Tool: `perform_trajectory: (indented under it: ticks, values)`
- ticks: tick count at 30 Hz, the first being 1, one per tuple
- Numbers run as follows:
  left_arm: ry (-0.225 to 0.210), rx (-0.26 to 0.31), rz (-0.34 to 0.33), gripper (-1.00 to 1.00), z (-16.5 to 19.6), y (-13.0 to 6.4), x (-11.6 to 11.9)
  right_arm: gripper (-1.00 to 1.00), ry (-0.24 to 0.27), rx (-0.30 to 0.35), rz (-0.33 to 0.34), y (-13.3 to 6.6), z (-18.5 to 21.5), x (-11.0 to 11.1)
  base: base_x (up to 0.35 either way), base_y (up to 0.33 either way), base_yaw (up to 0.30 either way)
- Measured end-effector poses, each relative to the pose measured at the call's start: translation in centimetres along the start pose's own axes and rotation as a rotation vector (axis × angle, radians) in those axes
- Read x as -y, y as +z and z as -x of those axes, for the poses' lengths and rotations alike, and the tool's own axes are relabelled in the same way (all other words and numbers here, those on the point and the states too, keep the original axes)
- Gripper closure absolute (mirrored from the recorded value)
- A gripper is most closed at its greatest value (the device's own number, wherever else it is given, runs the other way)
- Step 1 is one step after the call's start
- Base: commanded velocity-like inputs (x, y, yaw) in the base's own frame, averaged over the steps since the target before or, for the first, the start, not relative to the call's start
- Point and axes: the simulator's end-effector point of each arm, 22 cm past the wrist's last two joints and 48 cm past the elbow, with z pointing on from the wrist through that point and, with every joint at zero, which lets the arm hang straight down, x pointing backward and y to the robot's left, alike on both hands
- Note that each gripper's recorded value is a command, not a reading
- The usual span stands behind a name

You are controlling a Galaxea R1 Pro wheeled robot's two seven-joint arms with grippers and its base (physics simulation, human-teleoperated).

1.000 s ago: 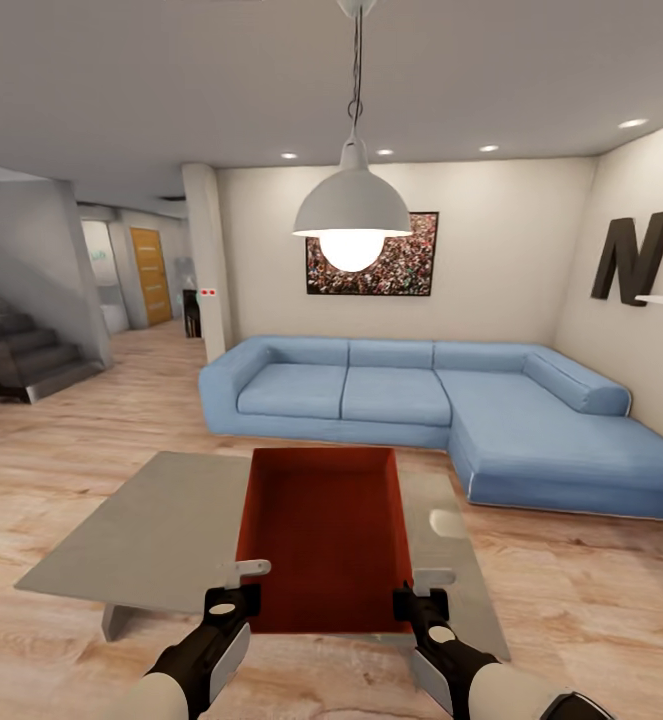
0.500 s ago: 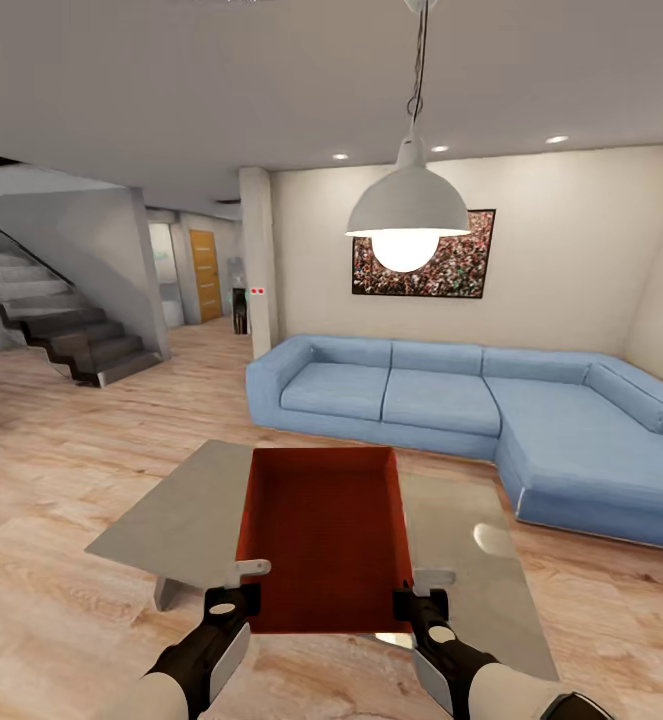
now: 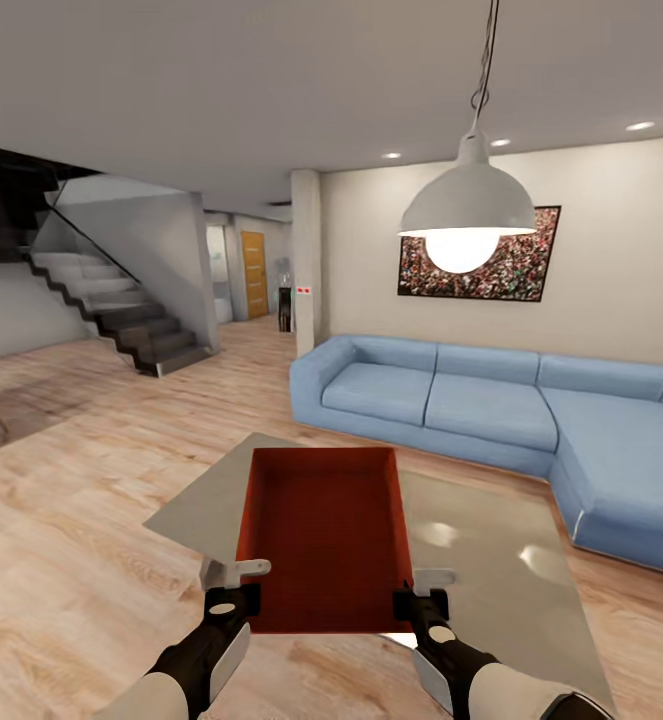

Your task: Move the two storage containers from the living room to the garage. In the garage, place one container on the floor and stack the other container on top of it (either order is fine).

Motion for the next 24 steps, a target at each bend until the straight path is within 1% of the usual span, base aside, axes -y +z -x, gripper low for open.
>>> perform_trajectory:
  ticks: [24]
  values:
    - [-0.003, 0.018, -0.001, 1.00, 0.90, -0.44, -0.05, 1.00, 0.001, 0.018, 0.000, -0.29, 0.98, 0.01, 0.000, 0.000, 0.297]
